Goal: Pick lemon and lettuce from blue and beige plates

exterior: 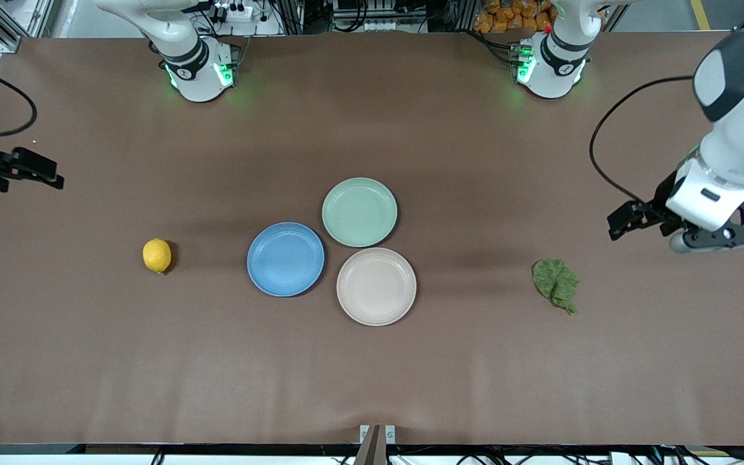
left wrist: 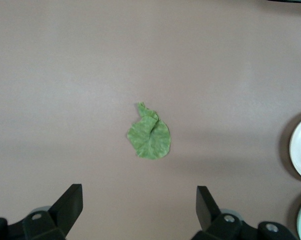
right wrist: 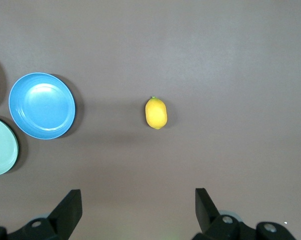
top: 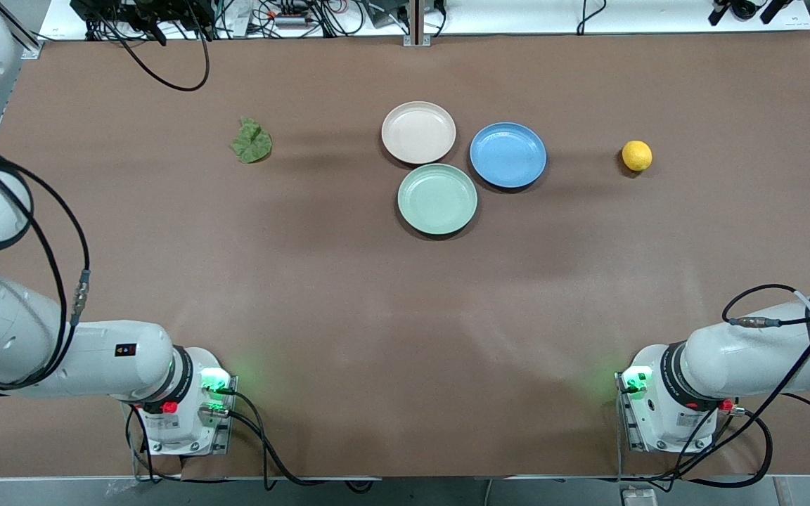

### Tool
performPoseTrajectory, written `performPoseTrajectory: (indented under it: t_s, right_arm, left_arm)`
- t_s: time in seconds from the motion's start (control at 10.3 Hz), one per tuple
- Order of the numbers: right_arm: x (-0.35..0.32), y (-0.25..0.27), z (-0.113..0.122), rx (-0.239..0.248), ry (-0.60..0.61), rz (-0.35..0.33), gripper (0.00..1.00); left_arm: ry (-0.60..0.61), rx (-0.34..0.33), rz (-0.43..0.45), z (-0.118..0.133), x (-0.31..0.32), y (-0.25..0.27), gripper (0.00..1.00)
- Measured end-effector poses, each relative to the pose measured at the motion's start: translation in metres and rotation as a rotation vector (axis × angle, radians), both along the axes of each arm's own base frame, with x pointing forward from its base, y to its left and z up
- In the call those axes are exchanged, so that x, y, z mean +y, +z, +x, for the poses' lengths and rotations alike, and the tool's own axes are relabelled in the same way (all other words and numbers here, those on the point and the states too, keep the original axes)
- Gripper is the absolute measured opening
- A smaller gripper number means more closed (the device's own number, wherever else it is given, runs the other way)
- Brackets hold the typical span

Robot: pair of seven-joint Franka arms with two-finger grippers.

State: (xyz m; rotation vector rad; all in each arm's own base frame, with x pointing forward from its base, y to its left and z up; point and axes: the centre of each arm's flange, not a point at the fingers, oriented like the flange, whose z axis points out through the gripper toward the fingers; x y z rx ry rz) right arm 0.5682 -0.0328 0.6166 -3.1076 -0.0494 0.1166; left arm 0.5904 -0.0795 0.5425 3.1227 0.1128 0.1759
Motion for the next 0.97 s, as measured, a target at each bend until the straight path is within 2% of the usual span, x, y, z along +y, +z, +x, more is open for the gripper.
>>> performPoseTrajectory:
  t_s: [0.39,0.68,0.97]
  right_arm:
    - [-0.001,0.045,-0.011,-0.019,-0.002,-0.003,1.0]
    - [-0.011,0.061,-0.014,-0.049,-0.02,-0.006,1.0]
    - [-0.013,0.056,-0.013,-0.037,-0.022,-0.005,1.0]
  left_arm:
    - [-0.039,0.071,0.02,-0.028,-0.017,0.063,1.0]
    - [-0.078,0.099,0.029,-0.035,-0.018,0.079,1.0]
    - [-0.08,0.099,0.03,-0.037,-0.017,0.089,1.0]
